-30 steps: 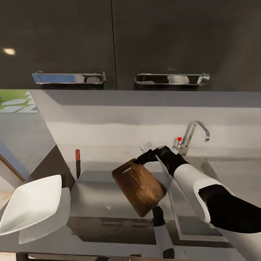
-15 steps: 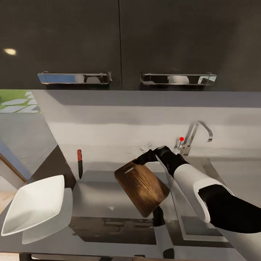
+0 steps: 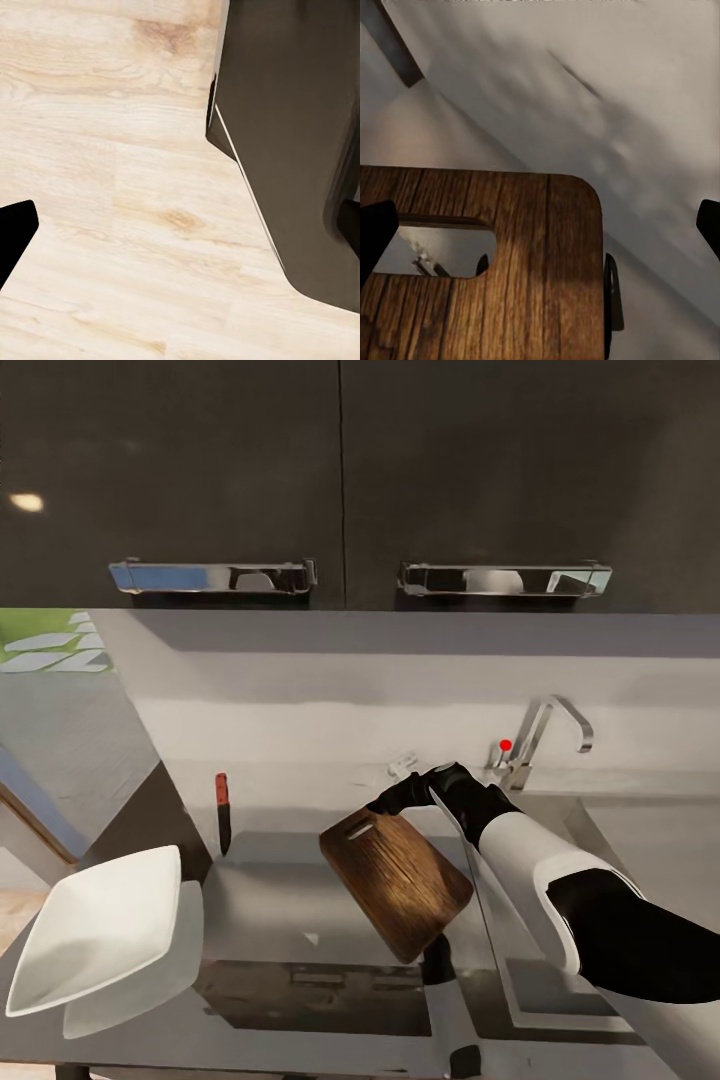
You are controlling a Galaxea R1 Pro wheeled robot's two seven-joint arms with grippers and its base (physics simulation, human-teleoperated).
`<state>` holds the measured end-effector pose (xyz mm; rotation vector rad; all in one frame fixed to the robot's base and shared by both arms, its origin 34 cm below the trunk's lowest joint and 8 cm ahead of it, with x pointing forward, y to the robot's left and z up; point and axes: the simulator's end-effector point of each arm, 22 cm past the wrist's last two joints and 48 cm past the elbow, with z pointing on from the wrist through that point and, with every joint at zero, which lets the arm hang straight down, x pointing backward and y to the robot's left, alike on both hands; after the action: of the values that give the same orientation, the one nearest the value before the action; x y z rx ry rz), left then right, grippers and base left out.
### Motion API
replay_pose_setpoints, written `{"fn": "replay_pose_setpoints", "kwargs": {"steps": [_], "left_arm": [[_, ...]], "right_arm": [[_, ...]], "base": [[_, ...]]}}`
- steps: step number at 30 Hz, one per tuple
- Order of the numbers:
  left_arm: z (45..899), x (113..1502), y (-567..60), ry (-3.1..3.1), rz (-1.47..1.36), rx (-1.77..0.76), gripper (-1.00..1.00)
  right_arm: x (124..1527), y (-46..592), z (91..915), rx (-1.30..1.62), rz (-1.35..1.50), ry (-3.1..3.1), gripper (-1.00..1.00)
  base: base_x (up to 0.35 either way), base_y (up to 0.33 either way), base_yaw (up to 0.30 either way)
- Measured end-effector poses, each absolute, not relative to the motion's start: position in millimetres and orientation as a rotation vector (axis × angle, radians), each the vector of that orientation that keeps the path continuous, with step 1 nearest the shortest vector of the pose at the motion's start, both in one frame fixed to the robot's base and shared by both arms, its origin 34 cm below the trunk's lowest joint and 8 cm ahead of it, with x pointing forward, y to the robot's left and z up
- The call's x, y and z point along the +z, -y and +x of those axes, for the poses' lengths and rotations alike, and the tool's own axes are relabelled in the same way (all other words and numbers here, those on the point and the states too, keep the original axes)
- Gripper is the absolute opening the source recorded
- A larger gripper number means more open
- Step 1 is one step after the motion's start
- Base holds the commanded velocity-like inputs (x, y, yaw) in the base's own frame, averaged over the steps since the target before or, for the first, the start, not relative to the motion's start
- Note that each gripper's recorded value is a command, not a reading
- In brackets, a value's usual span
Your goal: In the kitchen, take the Vidalia onion out of the sink, dice it on the chopping board with the paring knife, put the diced onion into the bowl on the countertop, then place both the paring knife and the chopping board into the sink.
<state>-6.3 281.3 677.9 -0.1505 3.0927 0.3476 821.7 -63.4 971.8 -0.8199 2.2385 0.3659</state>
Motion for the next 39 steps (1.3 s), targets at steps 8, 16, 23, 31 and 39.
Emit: {"fn": "replay_pose_setpoints", "kwargs": {"steps": [8, 16, 23, 31, 39], "left_arm": [[-7.9, 678.3, -281.3, -3.097, -0.150, 0.348, 1.00], [-10.8, 679.4, -281.3, -3.106, -0.149, 0.350, 1.00], [-14.3, 680.7, -281.3, -3.117, -0.147, 0.352, 1.00], [-18.3, 682.3, -281.3, -3.129, -0.146, 0.354, 1.00], [-24.5, 684.1, -281.1, -3.146, -0.143, 0.357, 1.00]], "right_arm": [[969.4, 63.4, 821.6, 0.367, -0.820, -2.241, 1.00], [963.0, 63.6, 821.4, 0.370, -0.819, -2.249, 1.00], [956.0, 63.1, 821.6, 0.376, -0.821, -2.253, 1.00], [944.8, 63.7, 819.6, 0.383, -0.821, -2.269, 1.00], [936.4, 62.5, 819.6, 0.391, -0.826, -2.266, 1.00]], "base": [[0.001, 0.001, 0.000], [0.000, 0.000, 0.000], [0.000, 0.000, 0.000], [0.000, 0.025, 0.000], [0.000, 0.031, 0.000]]}}
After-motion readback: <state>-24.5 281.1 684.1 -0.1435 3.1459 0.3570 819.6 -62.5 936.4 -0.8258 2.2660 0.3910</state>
